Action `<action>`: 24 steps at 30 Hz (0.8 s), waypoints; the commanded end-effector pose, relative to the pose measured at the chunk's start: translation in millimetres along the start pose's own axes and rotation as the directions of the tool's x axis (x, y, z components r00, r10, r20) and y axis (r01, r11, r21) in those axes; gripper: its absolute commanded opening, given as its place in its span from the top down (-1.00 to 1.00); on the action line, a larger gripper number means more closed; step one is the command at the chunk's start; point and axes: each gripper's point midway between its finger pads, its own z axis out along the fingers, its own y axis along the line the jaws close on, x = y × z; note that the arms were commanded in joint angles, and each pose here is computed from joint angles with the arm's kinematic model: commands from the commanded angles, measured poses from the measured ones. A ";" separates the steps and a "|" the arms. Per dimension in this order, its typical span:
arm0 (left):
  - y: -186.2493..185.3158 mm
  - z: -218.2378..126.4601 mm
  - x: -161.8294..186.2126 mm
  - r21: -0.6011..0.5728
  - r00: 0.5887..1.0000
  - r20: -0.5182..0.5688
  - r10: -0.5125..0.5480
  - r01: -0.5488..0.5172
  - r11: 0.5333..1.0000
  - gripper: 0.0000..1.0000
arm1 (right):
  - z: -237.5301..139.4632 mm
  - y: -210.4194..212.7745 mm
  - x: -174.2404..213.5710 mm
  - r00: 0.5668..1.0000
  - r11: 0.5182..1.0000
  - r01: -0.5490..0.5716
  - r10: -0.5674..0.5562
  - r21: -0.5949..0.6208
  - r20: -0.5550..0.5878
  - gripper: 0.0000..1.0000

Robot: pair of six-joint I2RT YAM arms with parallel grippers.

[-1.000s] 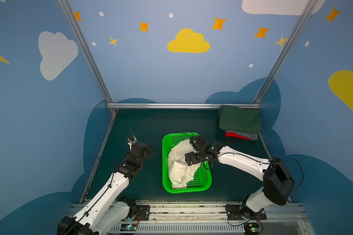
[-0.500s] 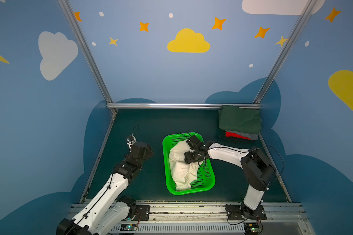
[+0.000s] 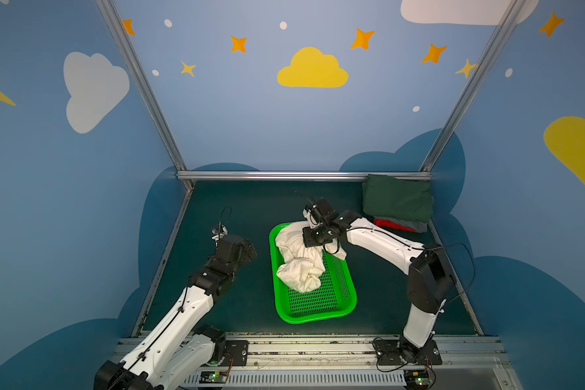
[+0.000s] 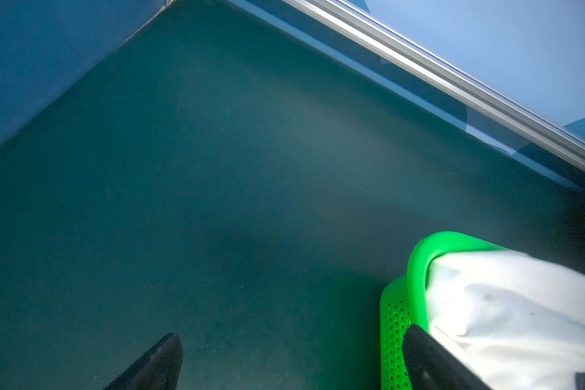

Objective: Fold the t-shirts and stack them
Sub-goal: 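Grasp the white t-shirt with the right gripper and lift it up, then pull the t-shirt from the basket with the right gripper while left reaches basket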

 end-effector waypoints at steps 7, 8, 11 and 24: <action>-42.0 -3.2 -4.3 0.135 0.998 -0.070 0.003 0.007 0.991 -1.00 | -176.9 -41.0 -63.6 0.916 0.984 -0.096 0.028 0.150 0.401 1.00; -48.0 -4.2 -5.3 0.143 0.997 -0.074 0.018 -0.007 0.990 -1.00 | -199.1 -50.4 -64.4 0.895 0.976 -0.129 0.039 0.175 0.445 1.00; -71.3 -8.6 -10.5 0.182 0.994 -0.085 0.069 -0.052 0.982 -1.00 | -256.0 -79.6 -57.9 0.836 0.940 -0.231 0.061 0.250 0.545 1.00; -207.8 -15.6 19.1 0.413 0.942 -0.126 0.310 -0.234 0.880 -1.00 | -304.5 -195.0 19.6 0.769 0.680 -0.550 0.186 0.485 0.611 1.00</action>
